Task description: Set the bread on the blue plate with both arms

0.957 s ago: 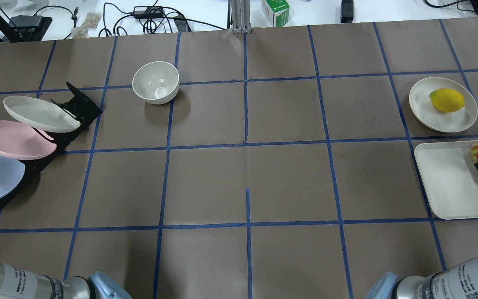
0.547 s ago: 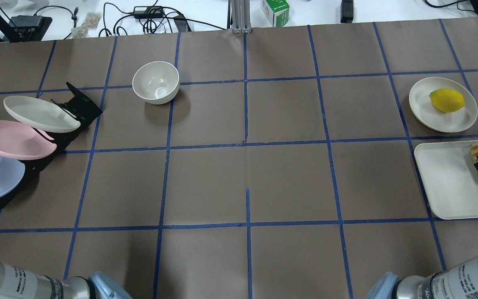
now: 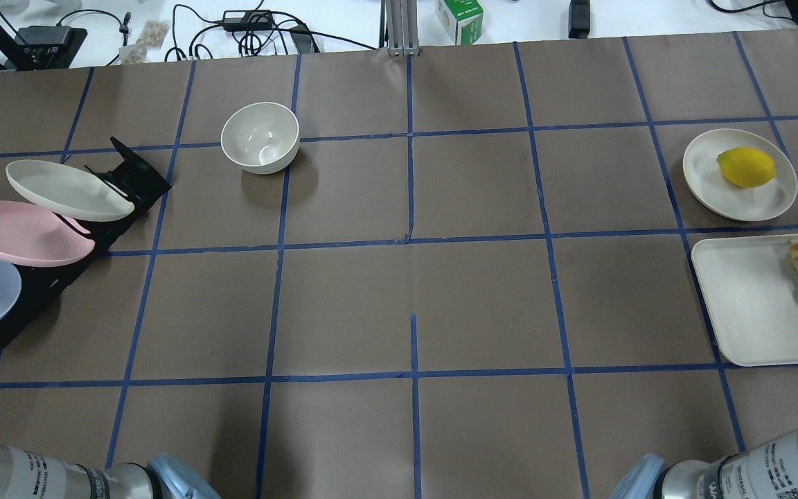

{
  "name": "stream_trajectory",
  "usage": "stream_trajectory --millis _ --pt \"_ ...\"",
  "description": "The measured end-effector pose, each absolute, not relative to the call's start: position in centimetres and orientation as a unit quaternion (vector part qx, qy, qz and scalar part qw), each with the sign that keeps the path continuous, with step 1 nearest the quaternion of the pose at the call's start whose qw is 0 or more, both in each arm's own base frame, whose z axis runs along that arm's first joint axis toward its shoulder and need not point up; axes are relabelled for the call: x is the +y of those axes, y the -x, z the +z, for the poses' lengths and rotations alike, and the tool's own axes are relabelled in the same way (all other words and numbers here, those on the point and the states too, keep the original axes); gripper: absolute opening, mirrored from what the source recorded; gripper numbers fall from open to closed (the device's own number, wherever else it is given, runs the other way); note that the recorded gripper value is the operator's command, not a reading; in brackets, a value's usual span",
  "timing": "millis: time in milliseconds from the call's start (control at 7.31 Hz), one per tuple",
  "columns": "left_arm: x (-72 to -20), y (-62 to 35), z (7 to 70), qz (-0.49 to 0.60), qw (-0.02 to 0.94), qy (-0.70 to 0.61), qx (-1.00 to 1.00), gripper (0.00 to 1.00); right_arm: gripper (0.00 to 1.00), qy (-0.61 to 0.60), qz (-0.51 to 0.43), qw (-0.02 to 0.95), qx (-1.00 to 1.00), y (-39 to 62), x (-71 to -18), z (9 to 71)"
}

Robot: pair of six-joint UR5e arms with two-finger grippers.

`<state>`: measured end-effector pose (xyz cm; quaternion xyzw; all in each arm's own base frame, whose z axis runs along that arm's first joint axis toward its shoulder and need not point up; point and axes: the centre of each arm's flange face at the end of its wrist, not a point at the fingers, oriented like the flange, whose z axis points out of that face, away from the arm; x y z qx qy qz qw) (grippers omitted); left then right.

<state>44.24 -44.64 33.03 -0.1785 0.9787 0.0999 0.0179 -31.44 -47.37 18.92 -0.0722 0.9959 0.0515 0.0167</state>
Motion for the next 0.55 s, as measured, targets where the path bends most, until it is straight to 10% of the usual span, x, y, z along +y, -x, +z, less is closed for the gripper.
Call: stream_trajectory --millis 547 --pt "-41.5 -43.0 42.9 0.153 0.051 0.177 0.971 0.0 0.07 0.078 0.052 0.008 0.996 29.9 -47.6 21.5"
